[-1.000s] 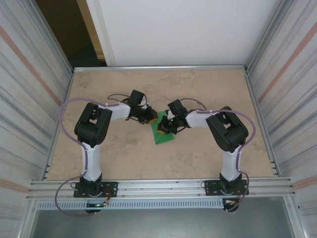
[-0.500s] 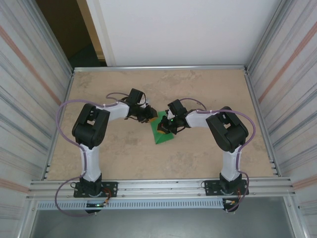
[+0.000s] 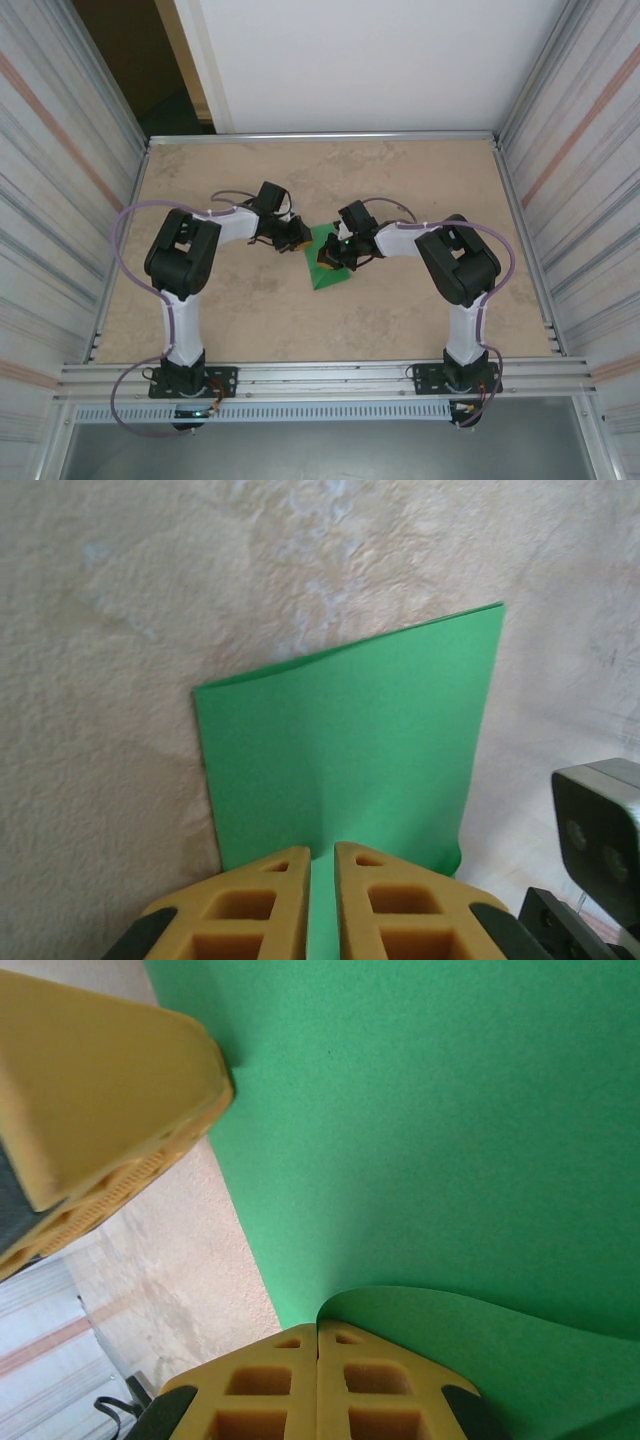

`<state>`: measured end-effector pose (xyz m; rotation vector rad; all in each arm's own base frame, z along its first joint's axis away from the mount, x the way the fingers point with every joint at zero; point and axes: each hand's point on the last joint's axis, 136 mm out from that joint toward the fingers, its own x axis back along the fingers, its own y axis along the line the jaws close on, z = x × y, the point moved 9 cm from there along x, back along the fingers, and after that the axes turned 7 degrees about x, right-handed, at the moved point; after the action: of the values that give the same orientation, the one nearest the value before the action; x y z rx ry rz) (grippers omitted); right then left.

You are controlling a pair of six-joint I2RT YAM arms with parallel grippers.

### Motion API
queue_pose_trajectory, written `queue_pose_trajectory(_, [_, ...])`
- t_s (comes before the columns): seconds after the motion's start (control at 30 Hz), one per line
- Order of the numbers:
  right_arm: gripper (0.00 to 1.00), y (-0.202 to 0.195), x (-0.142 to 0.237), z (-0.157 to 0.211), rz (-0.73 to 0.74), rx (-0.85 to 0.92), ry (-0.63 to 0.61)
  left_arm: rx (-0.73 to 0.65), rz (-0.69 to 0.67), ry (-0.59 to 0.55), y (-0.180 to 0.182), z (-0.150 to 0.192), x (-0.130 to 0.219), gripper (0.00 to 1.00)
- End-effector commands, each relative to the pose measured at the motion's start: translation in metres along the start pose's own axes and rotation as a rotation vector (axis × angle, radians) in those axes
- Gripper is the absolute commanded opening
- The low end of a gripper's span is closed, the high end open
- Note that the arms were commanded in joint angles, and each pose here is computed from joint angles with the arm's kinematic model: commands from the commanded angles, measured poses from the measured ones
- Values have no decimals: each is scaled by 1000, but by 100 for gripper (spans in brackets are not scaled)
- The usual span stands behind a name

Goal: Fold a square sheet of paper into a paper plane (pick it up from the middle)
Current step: Fold the triangle a second time at the center of the table.

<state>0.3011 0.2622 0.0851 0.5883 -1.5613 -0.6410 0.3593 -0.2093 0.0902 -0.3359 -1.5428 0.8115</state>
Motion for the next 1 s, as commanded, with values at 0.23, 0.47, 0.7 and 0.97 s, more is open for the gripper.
queue_pose_trajectory(0.23, [0, -3, -5, 0, -2, -23, 14, 16, -43, 18, 12, 0, -5, 16])
queue_pose_trajectory(0.47, [0, -6, -6, 0, 10, -30, 18, 18, -41, 18, 12, 0, -5, 15])
queue_pose_trajectory(0.7, [0, -8, -5, 1, 34, -36, 18, 16, -42, 14, 11, 0, -5, 16])
queue_pose_trajectory(0.97, [0, -11, -6, 3, 44, -43, 27, 10, -41, 8, 9, -2, -3, 16])
